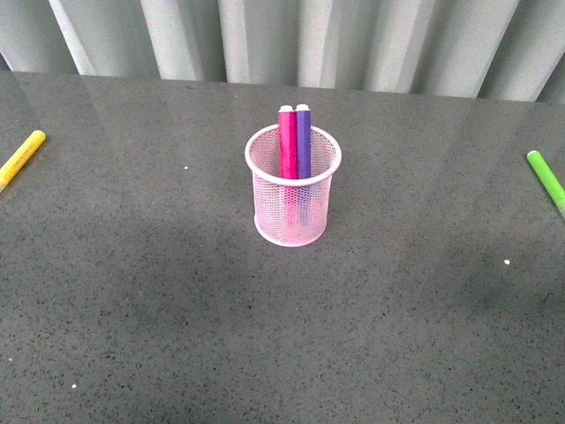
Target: Insert purple and pink pens into pink cup
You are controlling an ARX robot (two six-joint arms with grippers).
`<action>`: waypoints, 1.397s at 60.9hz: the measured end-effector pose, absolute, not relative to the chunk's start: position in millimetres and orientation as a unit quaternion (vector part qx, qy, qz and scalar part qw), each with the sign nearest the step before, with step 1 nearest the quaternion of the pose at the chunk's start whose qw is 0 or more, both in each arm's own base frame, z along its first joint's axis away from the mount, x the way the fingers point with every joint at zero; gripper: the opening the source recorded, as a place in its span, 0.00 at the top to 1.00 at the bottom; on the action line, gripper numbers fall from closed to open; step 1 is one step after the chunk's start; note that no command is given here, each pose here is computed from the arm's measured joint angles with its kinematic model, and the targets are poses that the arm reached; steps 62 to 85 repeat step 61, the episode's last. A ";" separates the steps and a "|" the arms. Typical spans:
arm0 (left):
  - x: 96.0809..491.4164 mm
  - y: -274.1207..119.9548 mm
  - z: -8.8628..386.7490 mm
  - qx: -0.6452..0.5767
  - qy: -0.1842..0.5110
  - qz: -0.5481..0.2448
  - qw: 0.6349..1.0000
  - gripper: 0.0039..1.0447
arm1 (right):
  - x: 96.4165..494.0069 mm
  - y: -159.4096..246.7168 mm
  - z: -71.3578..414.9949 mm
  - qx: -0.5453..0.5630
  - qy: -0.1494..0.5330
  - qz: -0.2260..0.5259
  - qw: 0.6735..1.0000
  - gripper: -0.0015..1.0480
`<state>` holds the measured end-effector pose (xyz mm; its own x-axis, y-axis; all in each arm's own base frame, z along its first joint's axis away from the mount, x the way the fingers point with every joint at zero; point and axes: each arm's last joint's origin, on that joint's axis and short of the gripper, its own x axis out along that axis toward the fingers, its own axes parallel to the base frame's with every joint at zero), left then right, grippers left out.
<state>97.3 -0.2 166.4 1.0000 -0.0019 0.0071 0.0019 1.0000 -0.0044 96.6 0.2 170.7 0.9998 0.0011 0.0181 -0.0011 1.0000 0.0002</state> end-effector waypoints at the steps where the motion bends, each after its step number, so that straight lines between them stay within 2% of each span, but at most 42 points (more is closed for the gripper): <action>1: 97.3 -0.2 166.4 -0.002 -0.004 -0.001 1.000 0.06 | 96.6 0.2 170.7 0.000 -0.009 0.000 1.000 0.33; 9: 97.3 -0.2 166.4 -0.002 -0.004 -0.001 1.000 0.06 | 96.6 0.2 170.7 0.000 -0.009 0.000 1.000 0.08; 11: 97.3 -0.2 166.4 -0.002 -0.004 -0.001 1.000 0.06 | 96.6 0.2 170.7 0.000 -0.009 0.001 1.000 0.05; 15: 97.3 -0.2 166.4 -0.002 -0.004 -0.001 1.000 0.06 | 96.6 0.2 170.7 0.000 -0.009 0.000 1.000 0.07; 85: 97.3 -0.2 166.4 -0.002 -0.004 -0.001 1.000 0.06 | 96.6 0.2 170.7 0.000 -0.009 0.001 1.000 0.07</action>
